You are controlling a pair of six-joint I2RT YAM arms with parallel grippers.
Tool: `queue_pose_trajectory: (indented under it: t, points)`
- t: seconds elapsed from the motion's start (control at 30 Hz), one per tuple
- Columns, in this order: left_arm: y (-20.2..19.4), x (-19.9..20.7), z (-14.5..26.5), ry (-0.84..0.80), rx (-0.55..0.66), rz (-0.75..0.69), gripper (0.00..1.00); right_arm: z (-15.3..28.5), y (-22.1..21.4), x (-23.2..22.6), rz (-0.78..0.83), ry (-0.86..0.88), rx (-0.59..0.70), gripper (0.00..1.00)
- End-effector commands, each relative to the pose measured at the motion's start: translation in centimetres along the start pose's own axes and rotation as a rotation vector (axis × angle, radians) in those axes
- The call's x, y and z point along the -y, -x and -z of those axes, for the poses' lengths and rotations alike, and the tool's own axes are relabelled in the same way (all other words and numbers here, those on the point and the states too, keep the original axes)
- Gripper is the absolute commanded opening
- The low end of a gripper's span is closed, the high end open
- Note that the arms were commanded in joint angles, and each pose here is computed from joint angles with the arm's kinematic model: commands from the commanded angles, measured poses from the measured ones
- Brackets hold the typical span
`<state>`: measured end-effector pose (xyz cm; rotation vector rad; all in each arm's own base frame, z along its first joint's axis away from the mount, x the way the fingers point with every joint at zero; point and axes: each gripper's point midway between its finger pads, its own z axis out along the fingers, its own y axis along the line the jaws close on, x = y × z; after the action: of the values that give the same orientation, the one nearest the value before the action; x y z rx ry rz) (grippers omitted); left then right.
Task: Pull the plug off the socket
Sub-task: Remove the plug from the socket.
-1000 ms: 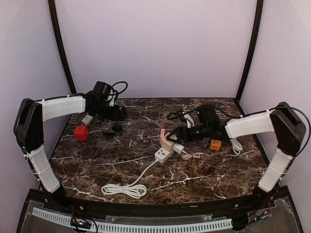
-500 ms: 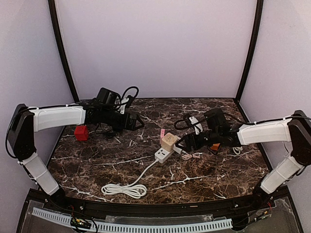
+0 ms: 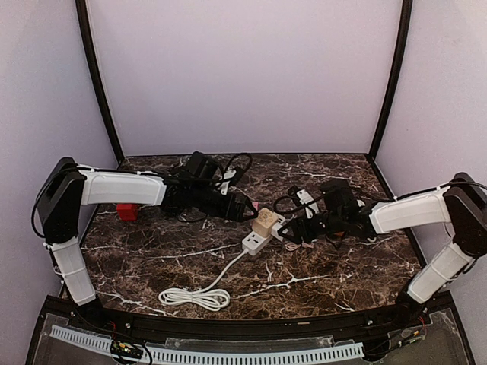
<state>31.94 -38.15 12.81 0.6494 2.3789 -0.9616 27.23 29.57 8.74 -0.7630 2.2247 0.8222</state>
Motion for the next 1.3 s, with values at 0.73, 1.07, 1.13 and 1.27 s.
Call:
queue_pose_trajectory:
  t: [0.73, 1.07, 1.13, 1.27]
  points:
    - [-3.6, -2.8, -5.4, 0.117, -0.137, 0.116, 0.99, -2.7, -0.3, -0.2, 0.047, -0.013, -0.019, 0.51]
    - [-7.7, -5.7, -5.8, 0.223, -0.232, 0.162, 0.99, -2.9, -0.2, -0.3, 0.053, -0.017, -0.035, 0.57]
    - [-8.1, -6.0, -6.1, 0.226, -0.242, 0.168, 0.99, -3.1, -0.4, -0.2, 0.059, -0.023, -0.045, 0.58]
    - [-7.9, -5.9, -6.2, 0.220, -0.238, 0.173, 0.99, -3.3, -1.0, 0.1, 0.068, -0.040, -0.068, 0.56]
